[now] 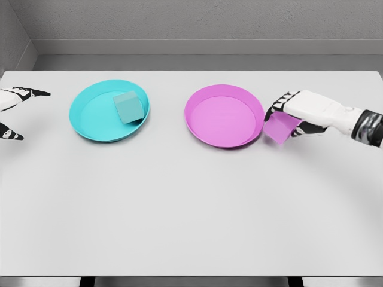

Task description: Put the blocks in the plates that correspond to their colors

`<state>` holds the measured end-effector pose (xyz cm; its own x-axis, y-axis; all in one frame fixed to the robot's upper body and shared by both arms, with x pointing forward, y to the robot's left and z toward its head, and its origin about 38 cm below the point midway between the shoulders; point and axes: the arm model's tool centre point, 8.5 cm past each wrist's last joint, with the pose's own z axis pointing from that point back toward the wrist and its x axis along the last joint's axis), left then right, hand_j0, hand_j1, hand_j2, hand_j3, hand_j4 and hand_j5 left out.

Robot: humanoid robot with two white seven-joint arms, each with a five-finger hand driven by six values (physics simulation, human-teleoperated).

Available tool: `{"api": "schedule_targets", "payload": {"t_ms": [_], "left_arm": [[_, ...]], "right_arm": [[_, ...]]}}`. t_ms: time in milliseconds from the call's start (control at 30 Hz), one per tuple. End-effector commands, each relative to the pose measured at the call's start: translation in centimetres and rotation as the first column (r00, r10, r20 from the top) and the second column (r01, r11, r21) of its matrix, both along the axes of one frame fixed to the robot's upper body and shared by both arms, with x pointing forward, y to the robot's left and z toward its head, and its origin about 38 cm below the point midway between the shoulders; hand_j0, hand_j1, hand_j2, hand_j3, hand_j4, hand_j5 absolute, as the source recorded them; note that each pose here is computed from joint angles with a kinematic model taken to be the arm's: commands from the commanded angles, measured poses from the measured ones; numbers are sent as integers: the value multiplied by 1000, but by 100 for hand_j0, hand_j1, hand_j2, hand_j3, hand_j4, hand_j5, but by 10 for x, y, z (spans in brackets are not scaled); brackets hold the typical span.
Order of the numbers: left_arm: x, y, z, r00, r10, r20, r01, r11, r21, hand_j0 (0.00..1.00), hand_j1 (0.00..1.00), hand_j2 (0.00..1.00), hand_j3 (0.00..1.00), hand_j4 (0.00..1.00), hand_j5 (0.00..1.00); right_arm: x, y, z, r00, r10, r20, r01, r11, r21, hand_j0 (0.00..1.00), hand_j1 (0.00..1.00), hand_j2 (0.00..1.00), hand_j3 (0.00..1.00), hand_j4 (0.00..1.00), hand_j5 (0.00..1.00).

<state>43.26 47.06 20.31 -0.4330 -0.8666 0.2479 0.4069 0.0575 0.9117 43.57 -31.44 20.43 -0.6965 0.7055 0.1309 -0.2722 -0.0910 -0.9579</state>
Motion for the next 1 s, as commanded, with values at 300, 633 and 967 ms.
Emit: {"api": "schedule_targets", "payload": {"t_ms": [300, 633, 967], "left_arm": [[1, -1, 0, 1000, 1, 0, -1, 1000, -8, 100, 100, 100, 100, 100, 100], [1, -2, -1, 1000, -2, -1, 2, 1000, -9, 100, 100, 100, 100, 100, 100], [1, -3, -1, 1000, -3, -1, 3, 1000, -10, 100, 100, 100, 100, 100, 100]], "right_arm": [[51, 90, 30, 993, 106, 48, -112, 983, 148, 78, 78, 78, 78, 78, 78], [65, -53, 19, 971, -237, -46, 241, 951, 192, 100, 100, 100, 100, 100, 100], [60, -77, 13, 958, -278, -71, 286, 944, 163, 100, 100, 100, 100, 100, 100]]}}
